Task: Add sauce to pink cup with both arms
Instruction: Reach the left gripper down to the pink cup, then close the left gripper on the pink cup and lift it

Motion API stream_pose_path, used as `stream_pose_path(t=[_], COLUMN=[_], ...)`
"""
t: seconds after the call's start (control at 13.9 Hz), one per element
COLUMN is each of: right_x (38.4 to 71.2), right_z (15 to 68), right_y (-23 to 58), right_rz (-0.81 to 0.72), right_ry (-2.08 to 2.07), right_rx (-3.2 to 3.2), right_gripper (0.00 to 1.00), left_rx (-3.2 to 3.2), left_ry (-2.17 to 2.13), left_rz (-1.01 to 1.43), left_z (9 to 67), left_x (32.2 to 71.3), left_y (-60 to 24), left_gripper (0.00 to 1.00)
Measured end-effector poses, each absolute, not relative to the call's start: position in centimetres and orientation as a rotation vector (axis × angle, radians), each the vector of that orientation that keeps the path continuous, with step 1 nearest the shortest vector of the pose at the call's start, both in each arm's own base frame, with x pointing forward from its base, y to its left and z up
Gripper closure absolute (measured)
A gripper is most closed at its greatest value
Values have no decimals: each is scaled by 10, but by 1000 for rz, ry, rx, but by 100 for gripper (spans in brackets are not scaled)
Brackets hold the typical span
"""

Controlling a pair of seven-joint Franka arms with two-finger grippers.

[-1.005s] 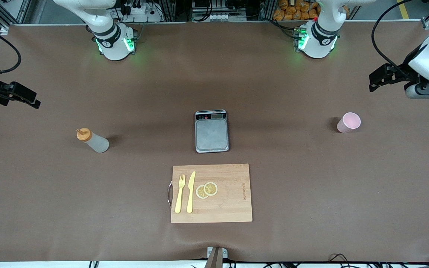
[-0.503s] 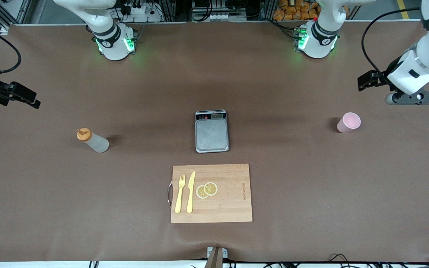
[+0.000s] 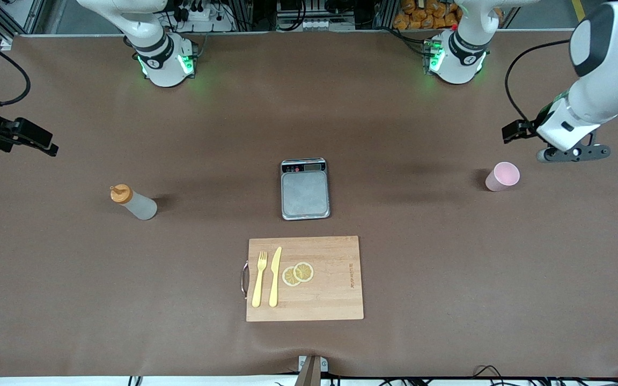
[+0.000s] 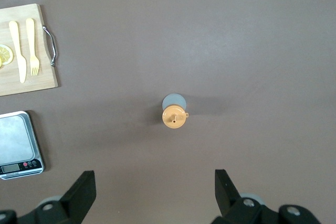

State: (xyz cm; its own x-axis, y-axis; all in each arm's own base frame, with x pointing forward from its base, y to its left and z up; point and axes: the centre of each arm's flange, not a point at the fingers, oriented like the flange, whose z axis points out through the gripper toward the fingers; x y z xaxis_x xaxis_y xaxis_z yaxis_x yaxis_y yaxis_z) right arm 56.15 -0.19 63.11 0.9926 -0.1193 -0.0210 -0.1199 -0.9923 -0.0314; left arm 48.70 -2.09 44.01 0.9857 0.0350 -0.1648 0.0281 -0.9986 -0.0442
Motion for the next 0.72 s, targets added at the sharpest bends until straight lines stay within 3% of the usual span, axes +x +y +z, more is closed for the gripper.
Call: stream_pose_path(t=[0.72], right_x=[562], right_z=[631], right_y=[-2], right_rz=[31], right_ry=[187], right_rx=[-3103], right_gripper=[0], left_rx=[-3036], left_ry=[-81], left_rz=[322], left_z=[323], left_x=[513], left_y=[28], left_gripper=[0])
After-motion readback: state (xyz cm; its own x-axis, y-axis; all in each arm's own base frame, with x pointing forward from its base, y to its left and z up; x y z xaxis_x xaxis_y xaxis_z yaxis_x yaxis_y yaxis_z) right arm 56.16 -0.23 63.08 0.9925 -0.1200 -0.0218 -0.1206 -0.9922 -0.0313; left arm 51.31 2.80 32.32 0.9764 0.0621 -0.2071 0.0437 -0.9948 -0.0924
